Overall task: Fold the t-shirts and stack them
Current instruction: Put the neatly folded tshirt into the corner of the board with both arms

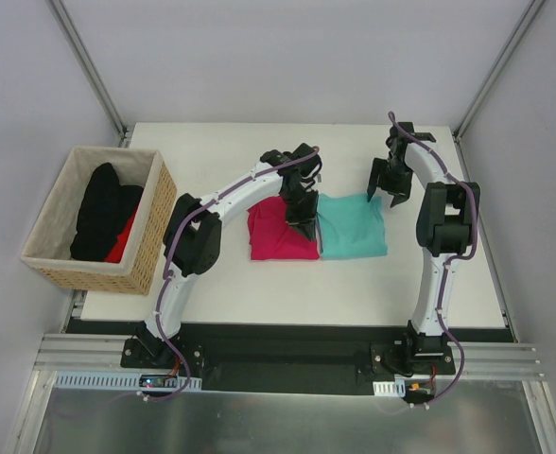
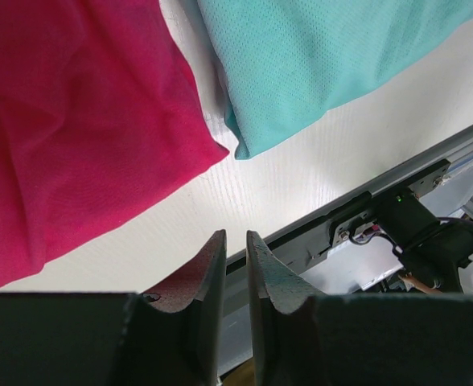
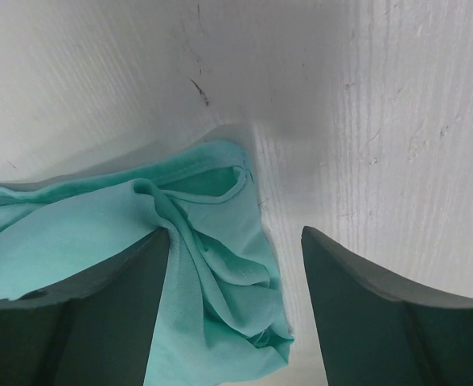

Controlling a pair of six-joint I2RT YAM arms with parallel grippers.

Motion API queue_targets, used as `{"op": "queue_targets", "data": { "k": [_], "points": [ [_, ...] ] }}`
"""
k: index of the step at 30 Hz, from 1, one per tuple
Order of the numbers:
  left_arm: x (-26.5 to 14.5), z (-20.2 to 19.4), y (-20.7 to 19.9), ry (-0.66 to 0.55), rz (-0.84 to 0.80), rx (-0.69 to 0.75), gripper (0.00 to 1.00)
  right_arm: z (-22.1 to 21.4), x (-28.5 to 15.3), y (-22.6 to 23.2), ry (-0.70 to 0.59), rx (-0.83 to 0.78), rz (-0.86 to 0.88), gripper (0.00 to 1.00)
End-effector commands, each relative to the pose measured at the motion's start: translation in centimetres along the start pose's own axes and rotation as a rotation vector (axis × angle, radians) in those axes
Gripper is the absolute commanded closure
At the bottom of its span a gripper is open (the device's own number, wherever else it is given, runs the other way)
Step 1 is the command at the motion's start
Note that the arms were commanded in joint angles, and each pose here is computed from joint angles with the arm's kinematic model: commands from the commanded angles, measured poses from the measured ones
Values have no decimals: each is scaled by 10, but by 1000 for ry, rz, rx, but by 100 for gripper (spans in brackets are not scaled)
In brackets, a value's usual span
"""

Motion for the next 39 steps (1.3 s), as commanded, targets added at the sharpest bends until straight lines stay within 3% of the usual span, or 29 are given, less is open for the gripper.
{"op": "queue_targets", "data": {
  "k": [1,9,20,24,28,34,39],
  "points": [
    [-17,-1,-7,-20,0,6,85,7,-12,1,-34,3,17,30],
    [-19,-3,-2,-20,13,-3,85,5,-2,2,-8,10,20,30],
    [-16,-10,3,2,25,-25,85,6,9,7,17,10,41,45],
    [-15,-10,2,4,22,-27,85,6,11,6,27,14,45,58],
    [-16,-7,0,-1,16,-25,85,5,13,6,35,14,45,83],
    [-19,-5,-4,-7,-1,-21,85,6,14,3,41,22,40,98],
    [-17,-6,-9,-2,-10,-16,85,5,14,3,46,23,40,99]
  ]
}}
Point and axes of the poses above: each gripper's point midway between its finger pads, its own x axis out along the fingers, its own y axis along the line the jaws close on, z = x × y, the point moved 5 cm from there along -x, back along the fingers, and after that the axes turned 6 degrees about x, right-handed, at the moved point
